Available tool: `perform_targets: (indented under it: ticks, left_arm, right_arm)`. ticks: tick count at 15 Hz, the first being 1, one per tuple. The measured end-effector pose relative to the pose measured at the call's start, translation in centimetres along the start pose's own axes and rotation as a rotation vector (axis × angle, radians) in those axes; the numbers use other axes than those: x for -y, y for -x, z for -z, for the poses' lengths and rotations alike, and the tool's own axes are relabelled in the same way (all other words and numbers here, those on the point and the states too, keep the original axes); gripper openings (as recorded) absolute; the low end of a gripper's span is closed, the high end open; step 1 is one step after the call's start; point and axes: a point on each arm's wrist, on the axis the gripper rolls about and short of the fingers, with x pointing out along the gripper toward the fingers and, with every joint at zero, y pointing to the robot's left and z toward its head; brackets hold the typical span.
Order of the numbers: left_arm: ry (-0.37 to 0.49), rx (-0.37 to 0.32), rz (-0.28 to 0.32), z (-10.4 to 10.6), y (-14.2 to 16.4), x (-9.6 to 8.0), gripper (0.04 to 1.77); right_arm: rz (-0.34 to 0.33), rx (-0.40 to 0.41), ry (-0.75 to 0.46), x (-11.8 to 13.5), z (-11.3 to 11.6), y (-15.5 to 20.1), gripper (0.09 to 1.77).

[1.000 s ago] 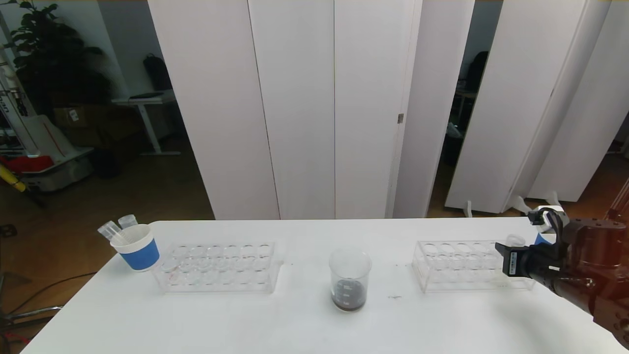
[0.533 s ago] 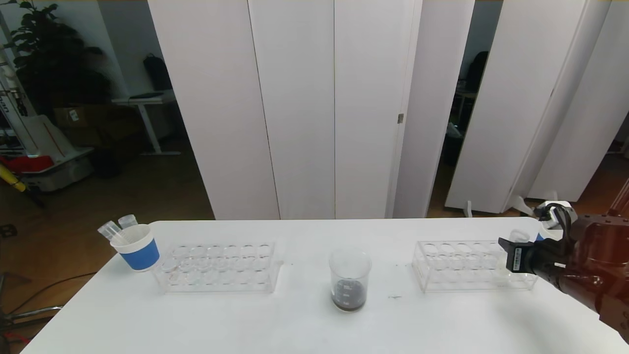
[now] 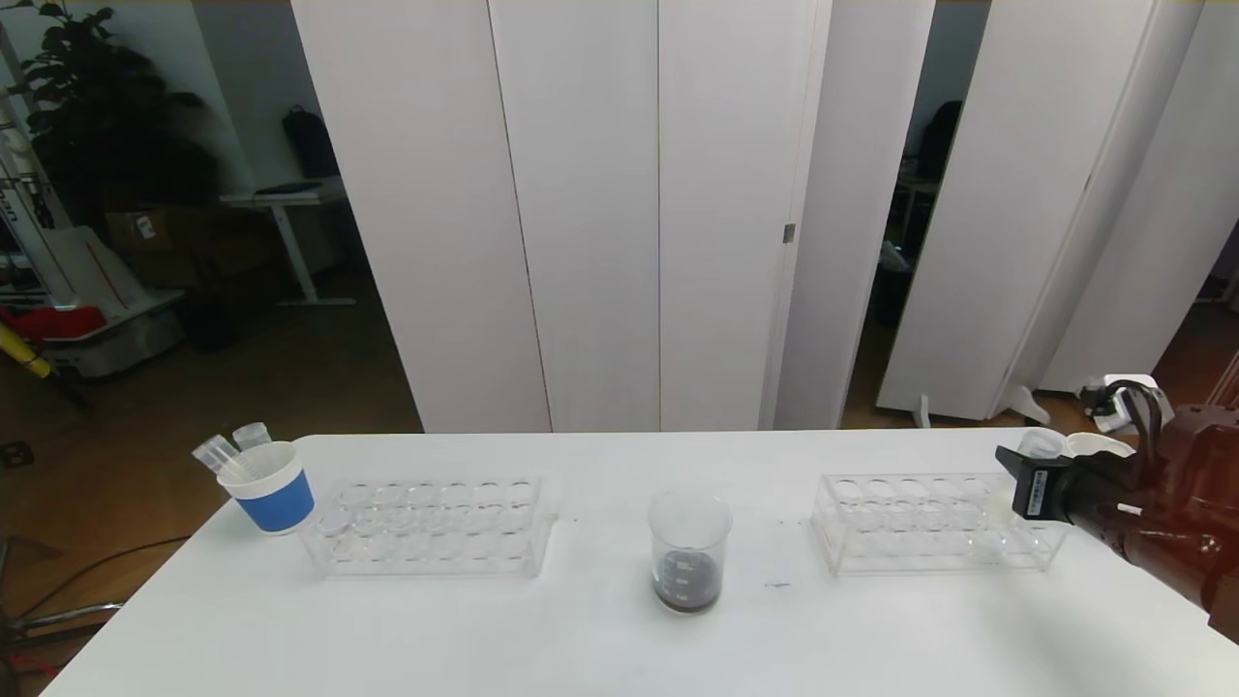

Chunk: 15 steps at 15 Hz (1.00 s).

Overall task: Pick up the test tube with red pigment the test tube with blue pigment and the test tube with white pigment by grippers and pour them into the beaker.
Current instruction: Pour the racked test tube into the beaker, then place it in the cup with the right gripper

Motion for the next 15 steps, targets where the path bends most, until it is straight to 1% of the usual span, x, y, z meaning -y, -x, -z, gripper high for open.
perform_targets:
  ticks: [2, 5, 7, 10, 12, 15]
  left_arm:
    - [0.000, 0.000, 0.000, 0.0, 0.0, 0.0, 1.74]
    - [0.000, 0.000, 0.000, 0.0, 0.0, 0.0, 1.74]
    - [0.000, 0.000, 0.000, 0.0, 0.0, 0.0, 1.74]
    - [0.000, 0.000, 0.000, 0.0, 0.0, 0.0, 1.74]
    - [0.000, 0.000, 0.000, 0.0, 0.0, 0.0, 1.74]
    - [0.000, 0.000, 0.000, 0.0, 0.0, 0.0, 1.74]
  right_arm:
    - [-0.032, 0.024, -0.005, 0.2, -0.7, 0.4, 0.57]
    - [-0.035, 0.019, -0.014, 1.0, -1.8, 0.8, 0.57]
    - [-0.035, 0.038, -0.018, 1.4, -3.1, 0.8, 0.57]
    - [-0.055, 0.065, -0.018, 1.5, -5.5, 0.4, 0.57]
    - [-0.088, 0.060, -0.017, 1.4, -7.3, 0.0, 0.57]
    - [-0.184, 0.042, -0.020, 1.1, -10.6, -0.8, 0.57]
